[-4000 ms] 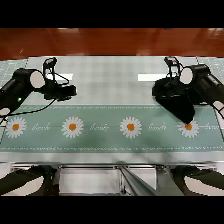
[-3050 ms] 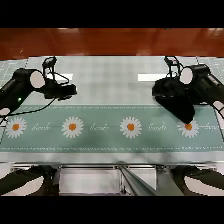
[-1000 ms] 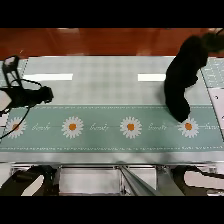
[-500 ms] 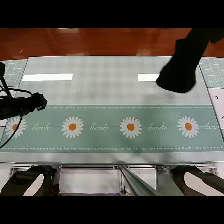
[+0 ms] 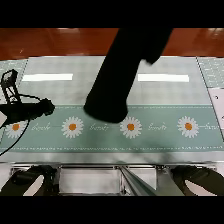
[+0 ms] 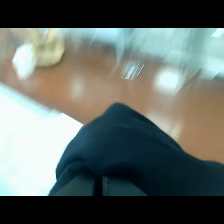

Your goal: Fold the shirts.

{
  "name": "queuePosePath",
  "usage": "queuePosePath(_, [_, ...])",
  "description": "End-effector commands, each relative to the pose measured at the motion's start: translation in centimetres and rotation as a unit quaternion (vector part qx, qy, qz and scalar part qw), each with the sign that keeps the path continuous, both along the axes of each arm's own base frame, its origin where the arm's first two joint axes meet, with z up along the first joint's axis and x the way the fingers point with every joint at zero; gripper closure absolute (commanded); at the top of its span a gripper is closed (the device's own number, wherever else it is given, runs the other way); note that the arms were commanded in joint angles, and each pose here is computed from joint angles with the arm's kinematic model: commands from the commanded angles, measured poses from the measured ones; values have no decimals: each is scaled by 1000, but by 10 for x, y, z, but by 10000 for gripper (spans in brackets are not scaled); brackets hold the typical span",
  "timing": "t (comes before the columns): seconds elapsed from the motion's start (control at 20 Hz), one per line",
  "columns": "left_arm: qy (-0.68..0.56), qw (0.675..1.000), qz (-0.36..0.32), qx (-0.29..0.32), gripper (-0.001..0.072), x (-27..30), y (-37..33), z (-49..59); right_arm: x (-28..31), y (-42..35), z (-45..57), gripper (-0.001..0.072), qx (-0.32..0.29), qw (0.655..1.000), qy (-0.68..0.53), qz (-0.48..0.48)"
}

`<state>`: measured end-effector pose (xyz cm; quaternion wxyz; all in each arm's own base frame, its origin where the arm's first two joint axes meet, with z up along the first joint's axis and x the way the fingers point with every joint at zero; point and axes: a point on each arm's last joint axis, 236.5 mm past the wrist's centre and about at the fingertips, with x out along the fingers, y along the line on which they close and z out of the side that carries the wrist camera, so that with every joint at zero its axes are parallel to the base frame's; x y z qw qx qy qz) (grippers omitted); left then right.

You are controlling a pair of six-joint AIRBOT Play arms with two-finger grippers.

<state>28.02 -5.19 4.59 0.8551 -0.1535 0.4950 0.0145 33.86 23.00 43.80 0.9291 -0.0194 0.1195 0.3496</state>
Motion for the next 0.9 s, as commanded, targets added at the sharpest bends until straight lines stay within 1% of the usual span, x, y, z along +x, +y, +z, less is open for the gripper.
queuePosePath(0.0, [2,1000,-3,-22,201,-1,-10,0,-16,28,-107,689,-109,983,140,35])
queuePosePath(0.05, [2,1000,-3,-24,201,-1,-11,1,-10,19,-152,689,-146,971,190,13])
queuePosePath(0.15, [3,1000,-7,-25,201,-2,-13,0,3,-21,-246,689,-227,931,281,-57])
queuePosePath(0.25, [3,1000,-11,-28,201,-3,-17,1,6,-73,-329,689,-277,882,360,-127])
queuePosePath(0.3, [4,999,-14,-29,201,-3,-19,0,2,-100,-365,689,-288,858,398,-154])
queuePosePath(0.35, [7,999,-17,-31,201,-4,-22,-1,-5,-119,-395,688,-284,838,432,-172])
queuePosePath(0.45, [14,999,-27,-29,201,-4,-27,-6,-20,-137,-439,688,-254,815,485,-189])
queuePosePath(0.5, [18,999,-30,-29,201,-3,-30,-9,-24,-138,-453,642,-232,811,501,-192])
queuePosePath(0.55, [19,999,-32,-32,201,1,-34,-13,-27,-137,-459,438,-216,809,512,-192])
queuePosePath(0.6, [24,998,-36,-35,201,2,-39,-17,-27,-137,-461,299,-218,810,513,-181])
queuePosePath(0.65, [27,998,-55,-24,201,4,-41,-21,-23,-143,-457,302,-226,814,505,-178])
queuePosePath(0.7, [33,996,-86,-1,201,4,-38,-22,-19,-160,-448,302,-237,809,502,-193])
queuePosePath(0.75, [54,995,-84,14,201,1,-27,-20,-13,-186,-435,301,-241,801,501,-221])
queuePosePath(0.8, [70,995,-66,23,201,-1,-10,-16,-9,-217,-420,302,-231,794,499,-259])
queuePosePath(0.85, [80,996,-36,23,201,-2,9,-12,-8,-247,-409,301,-206,789,497,-296])
